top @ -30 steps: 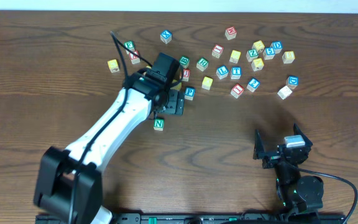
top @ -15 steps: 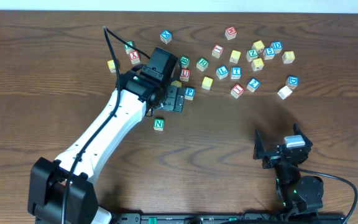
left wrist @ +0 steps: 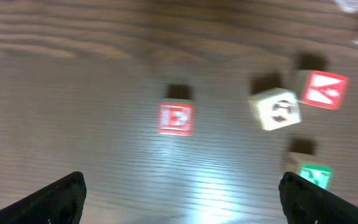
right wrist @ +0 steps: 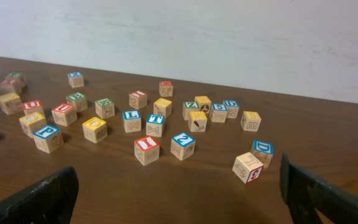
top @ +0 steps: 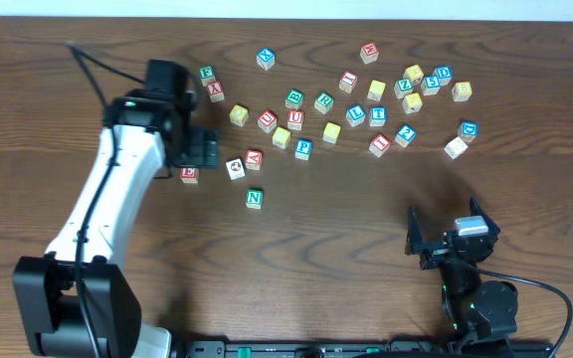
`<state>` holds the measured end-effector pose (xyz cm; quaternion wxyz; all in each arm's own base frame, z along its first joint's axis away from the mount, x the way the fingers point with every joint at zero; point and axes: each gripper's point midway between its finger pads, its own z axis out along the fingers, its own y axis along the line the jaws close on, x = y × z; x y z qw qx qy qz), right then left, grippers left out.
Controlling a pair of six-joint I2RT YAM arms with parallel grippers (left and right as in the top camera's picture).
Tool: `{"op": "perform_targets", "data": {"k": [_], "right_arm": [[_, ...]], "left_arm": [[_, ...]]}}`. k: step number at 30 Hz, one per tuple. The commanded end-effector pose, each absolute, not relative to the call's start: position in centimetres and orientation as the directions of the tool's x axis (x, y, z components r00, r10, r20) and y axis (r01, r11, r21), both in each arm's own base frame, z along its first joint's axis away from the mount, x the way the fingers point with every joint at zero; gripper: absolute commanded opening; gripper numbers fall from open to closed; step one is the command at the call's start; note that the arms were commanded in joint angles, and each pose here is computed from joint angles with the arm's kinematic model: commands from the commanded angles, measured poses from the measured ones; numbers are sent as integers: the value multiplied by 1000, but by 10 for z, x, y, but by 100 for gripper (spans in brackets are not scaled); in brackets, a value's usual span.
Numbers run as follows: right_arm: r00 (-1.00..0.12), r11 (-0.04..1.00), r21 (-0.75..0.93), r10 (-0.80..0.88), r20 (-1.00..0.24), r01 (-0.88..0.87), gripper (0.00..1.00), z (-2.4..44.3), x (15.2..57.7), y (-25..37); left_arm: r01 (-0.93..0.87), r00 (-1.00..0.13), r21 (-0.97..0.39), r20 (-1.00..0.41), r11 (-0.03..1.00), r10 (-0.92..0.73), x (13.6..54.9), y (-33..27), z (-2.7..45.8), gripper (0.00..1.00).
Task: Spell out NEURIPS
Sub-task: 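Move the left gripper over to the red E block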
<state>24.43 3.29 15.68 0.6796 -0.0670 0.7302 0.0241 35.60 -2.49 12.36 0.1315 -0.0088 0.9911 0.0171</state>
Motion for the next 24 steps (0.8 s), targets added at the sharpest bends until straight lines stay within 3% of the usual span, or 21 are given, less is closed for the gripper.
{"op": "perform_targets", "data": {"k": [1, 24], "right_arm": [[-70, 993, -44, -52, -996, -114, 99, 156, 245, 30], [-70, 993, -44, -52, -996, -114, 99, 156, 245, 30]], "left_arm": [[-29, -964, 38, -264, 999, -18, 358, -7, 129, 98], [-39, -979, -29, -198, 999, -44, 335, -11, 60, 98]]}}
